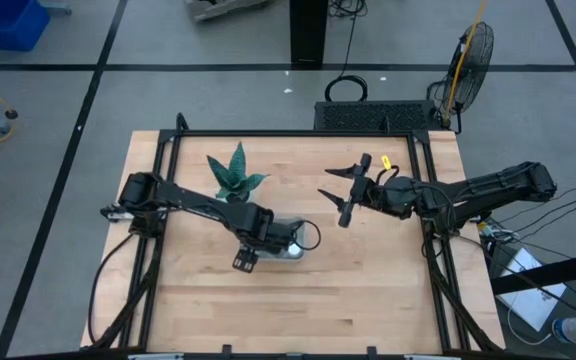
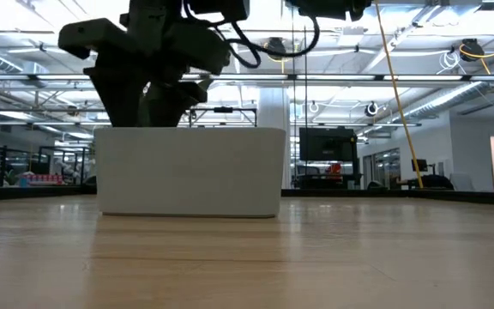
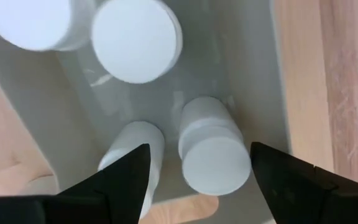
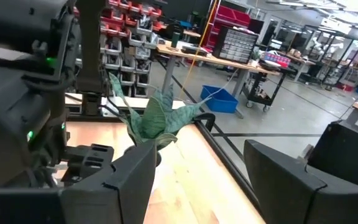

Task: Pick and place pill bottles into a basket
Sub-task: Put the white pill bottle into the gray bin, then return to Home Position

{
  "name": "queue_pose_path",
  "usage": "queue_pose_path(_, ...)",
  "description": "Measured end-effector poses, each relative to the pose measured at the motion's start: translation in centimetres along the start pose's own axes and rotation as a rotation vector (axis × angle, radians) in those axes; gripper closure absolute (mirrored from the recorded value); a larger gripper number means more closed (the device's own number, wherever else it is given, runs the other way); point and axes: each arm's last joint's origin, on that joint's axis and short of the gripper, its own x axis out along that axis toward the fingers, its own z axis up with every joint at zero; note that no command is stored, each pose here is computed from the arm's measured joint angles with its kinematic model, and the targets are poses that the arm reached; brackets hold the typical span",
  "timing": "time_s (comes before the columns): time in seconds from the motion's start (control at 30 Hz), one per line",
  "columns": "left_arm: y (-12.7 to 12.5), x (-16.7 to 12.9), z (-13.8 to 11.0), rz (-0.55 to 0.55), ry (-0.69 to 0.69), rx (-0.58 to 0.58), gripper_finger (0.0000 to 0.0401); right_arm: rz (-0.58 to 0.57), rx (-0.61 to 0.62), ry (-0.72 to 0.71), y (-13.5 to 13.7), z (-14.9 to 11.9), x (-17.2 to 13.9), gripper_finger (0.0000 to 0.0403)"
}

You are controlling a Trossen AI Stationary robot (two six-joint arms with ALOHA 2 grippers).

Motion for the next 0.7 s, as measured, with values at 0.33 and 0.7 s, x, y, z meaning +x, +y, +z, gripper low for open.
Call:
queue_pose_path(0.33, -0.2, -4.6, 0.4, 0.025, -0.137, -0.012, 0.0117, -0.003, -0.006, -0.006, 0.0, 0.1, 0.0, 0.0167)
queue_pose_path(0.7, -0.9, -16.6, -3.7, 0.255, -0.47, -0.109, 0.0116, -0.011, -0.006, -0.074, -0.4, 1.0, -0.6, 0.0167)
